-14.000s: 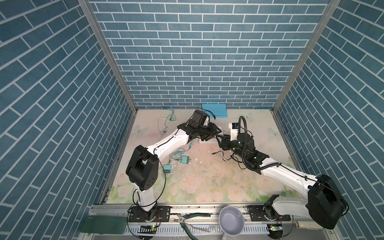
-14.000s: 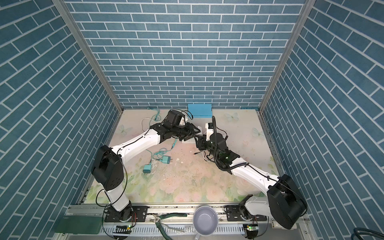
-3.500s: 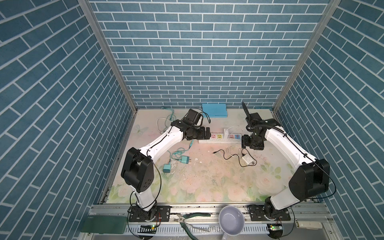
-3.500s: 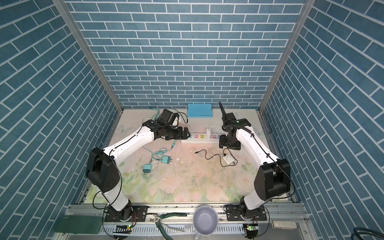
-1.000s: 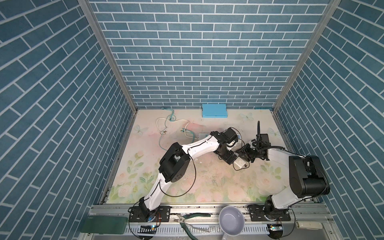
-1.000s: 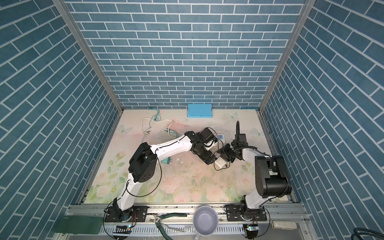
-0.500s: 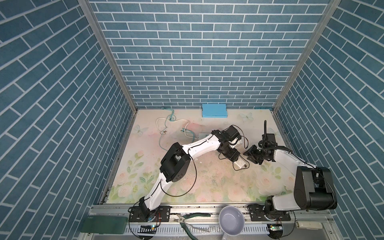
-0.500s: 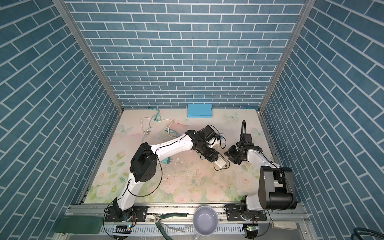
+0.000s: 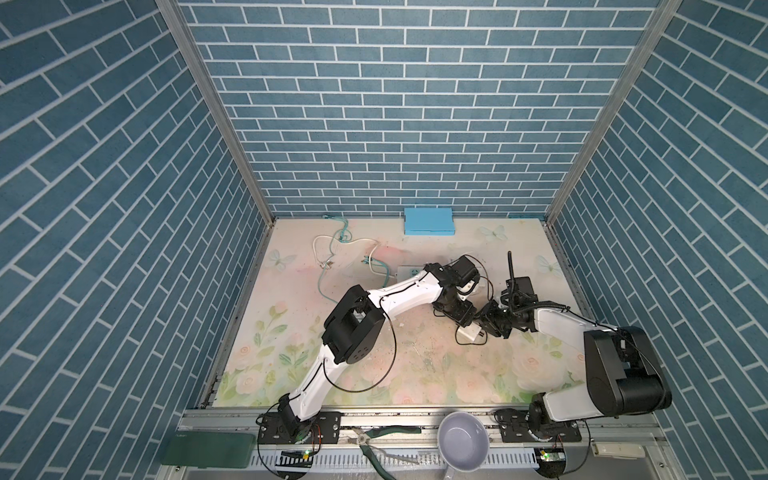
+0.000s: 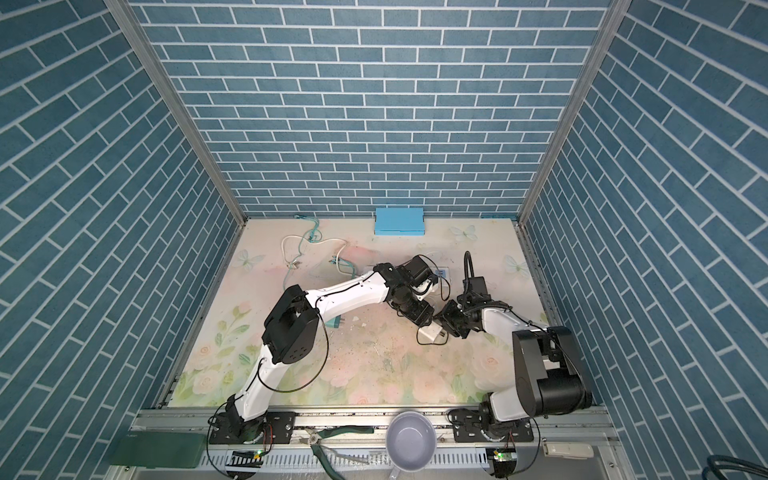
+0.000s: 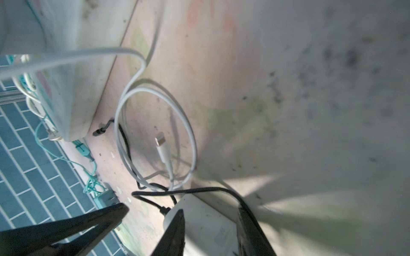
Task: Insert plugs into power strip
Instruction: Move the plug to the center of the table.
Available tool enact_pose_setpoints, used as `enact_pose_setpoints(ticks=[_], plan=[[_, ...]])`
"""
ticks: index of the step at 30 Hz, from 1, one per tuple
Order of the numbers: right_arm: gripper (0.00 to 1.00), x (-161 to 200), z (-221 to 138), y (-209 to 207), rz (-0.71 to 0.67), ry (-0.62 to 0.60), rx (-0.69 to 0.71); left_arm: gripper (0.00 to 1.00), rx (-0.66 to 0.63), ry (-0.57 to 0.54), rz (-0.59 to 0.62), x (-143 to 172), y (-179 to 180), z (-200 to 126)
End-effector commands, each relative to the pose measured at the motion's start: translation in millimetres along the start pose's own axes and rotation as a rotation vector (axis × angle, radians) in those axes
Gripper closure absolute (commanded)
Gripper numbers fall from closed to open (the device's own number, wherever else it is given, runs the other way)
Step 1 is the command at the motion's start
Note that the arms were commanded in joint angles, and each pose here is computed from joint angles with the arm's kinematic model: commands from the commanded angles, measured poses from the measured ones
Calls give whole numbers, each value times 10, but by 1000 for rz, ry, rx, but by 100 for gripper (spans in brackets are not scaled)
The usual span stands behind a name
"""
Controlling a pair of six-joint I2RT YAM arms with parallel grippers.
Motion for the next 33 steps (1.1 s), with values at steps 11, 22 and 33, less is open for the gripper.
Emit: enact_pose_setpoints(ticks=[11, 22, 33], plan=[[54, -56, -217, 93, -25, -45, 34, 29, -20, 5, -130, 233, 120, -213], [61, -95, -244, 55, -77, -50, 96, 49, 65, -21, -346, 290, -36, -195], [72, 185, 93, 154, -106, 44, -3, 35, 19, -87, -444, 324, -84, -156]])
Point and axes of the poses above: each gripper's point midway between its finger pads, its own z axis out along the fingers, its own y axis along the line the jaws close on, x = y × z, the point moved 3 cm from there along -z, back along the fingers, and after that the axes turned 4 degrees about z, right-handed, at the moved point
